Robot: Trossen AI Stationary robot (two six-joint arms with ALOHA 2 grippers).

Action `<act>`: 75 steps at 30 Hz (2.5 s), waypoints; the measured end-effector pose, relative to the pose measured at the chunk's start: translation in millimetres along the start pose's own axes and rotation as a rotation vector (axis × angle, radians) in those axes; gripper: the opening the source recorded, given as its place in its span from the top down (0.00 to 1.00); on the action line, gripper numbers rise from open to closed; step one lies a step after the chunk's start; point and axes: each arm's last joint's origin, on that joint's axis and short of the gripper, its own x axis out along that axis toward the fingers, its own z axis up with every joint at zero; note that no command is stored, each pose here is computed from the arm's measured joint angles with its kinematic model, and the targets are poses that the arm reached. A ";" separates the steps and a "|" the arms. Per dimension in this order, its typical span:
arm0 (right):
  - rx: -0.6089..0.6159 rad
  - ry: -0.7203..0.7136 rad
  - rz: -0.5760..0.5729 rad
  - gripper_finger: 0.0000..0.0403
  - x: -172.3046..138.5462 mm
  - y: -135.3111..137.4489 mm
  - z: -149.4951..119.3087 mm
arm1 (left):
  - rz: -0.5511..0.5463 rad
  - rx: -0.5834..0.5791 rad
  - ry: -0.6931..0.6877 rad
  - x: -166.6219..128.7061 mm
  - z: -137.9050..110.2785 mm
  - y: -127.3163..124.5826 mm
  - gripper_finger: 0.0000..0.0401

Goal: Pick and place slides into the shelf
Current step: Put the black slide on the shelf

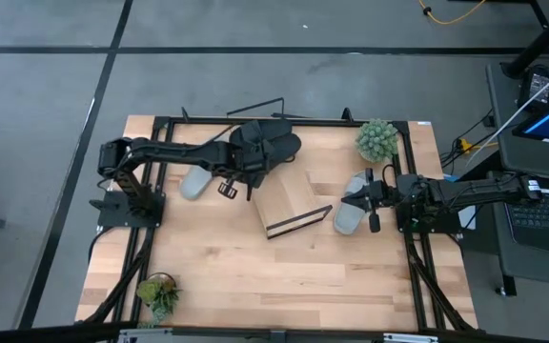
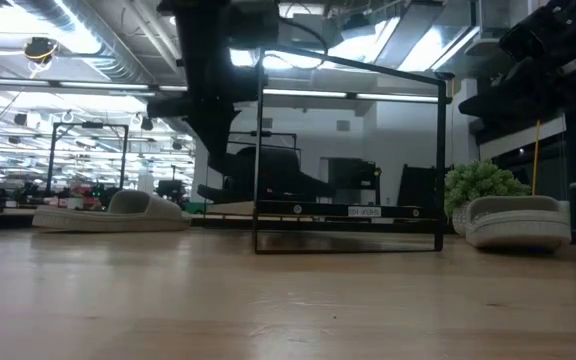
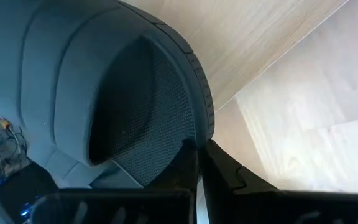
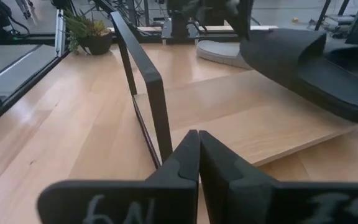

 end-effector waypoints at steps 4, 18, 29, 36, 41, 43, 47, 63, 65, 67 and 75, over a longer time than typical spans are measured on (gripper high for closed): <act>-0.012 -0.008 0.000 0.98 0.0 0.0 0.8 | -0.016 0.013 -0.016 11.0 -5.2 2.8 1.00; -0.036 -0.013 -0.003 0.98 0.0 0.0 1.3 | -0.075 -0.031 -0.037 26.1 -23.2 18.9 1.00; -0.038 -0.015 -0.003 0.98 0.0 -0.1 1.4 | -0.099 -0.040 -0.043 27.2 -25.5 19.8 1.00; -0.035 -0.019 -0.003 0.98 0.0 0.0 1.8 | -0.114 -0.050 -0.025 28.3 -29.4 20.7 1.00; -0.030 -0.027 -0.003 0.98 0.0 0.0 2.6 | -0.125 -0.091 -0.011 32.2 -37.9 27.3 1.00; -0.030 -0.027 -0.003 0.98 0.0 0.0 2.6 | -0.132 -0.109 -0.012 33.5 -40.5 29.4 1.00; -0.030 -0.027 -0.003 0.98 0.0 0.0 2.6 | -0.170 -0.133 -0.043 35.3 -43.7 32.1 1.00; -0.008 -0.027 -0.003 0.98 0.0 0.0 2.6 | -0.165 -0.184 -0.040 37.1 -47.1 35.8 0.88; -0.003 -0.027 -0.003 0.98 0.0 -0.1 2.6 | -0.162 -0.190 -0.038 37.8 -48.7 37.3 0.86; -0.003 -0.027 -0.002 0.98 0.0 0.0 2.6 | -0.161 -0.193 -0.035 38.2 -49.5 37.9 0.84; -0.003 -0.027 -0.002 0.98 0.0 0.0 2.6 | -0.144 -0.218 -0.017 38.3 -50.2 38.4 0.80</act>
